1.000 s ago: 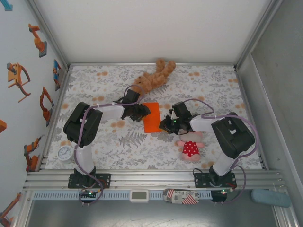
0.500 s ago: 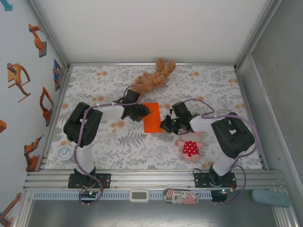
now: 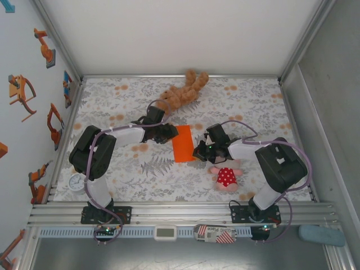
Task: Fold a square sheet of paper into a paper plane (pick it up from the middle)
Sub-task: Fold the triangle a second time at the center of the table.
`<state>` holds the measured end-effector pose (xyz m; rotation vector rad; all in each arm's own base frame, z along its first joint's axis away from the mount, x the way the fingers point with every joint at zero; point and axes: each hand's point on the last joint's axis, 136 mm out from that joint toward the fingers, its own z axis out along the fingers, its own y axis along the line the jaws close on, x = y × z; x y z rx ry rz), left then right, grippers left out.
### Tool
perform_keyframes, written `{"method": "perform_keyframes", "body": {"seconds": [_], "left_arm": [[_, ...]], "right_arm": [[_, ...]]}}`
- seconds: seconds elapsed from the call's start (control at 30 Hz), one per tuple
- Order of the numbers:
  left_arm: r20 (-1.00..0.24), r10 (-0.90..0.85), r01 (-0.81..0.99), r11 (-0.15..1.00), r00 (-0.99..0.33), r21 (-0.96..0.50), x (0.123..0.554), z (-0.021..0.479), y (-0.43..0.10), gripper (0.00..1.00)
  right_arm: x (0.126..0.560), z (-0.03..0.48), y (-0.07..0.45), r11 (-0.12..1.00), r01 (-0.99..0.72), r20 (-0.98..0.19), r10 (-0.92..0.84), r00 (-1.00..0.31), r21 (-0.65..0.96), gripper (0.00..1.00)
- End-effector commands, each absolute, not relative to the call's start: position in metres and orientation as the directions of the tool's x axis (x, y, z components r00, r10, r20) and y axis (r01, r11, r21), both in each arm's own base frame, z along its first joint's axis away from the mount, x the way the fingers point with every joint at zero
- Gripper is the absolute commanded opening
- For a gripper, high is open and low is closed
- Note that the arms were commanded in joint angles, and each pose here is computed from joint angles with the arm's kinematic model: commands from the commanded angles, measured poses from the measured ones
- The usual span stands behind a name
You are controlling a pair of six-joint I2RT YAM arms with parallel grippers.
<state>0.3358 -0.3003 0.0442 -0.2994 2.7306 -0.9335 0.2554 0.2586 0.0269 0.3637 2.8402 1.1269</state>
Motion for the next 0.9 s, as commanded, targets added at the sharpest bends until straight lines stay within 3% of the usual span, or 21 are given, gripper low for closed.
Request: {"method": "perform_keyframes", "body": {"seconds": [0.0,0.4,0.87], "left_arm": [[-0.160,-0.228,-0.077,0.769,-0.960,-0.635,0.335,0.040,-0.310,0.32],[-0.082,-0.187,-0.109,0.817,-0.979,-0.566,0.325,0.013,-0.312,0.28],[-0.080,-0.197,-0.123,0.833,-0.977,-0.539,0.324,0.007,-0.307,0.22]], "right_arm": [[0.252,0.034,0.257,0.708,0.174,0.006,0.232,-0.973,0.684,0.00],[0.263,0.054,0.274,0.650,0.111,-0.025,0.197,-0.980,0.752,0.00],[0.296,0.063,0.309,0.581,0.060,-0.058,0.182,-0.982,0.811,0.00]]}}
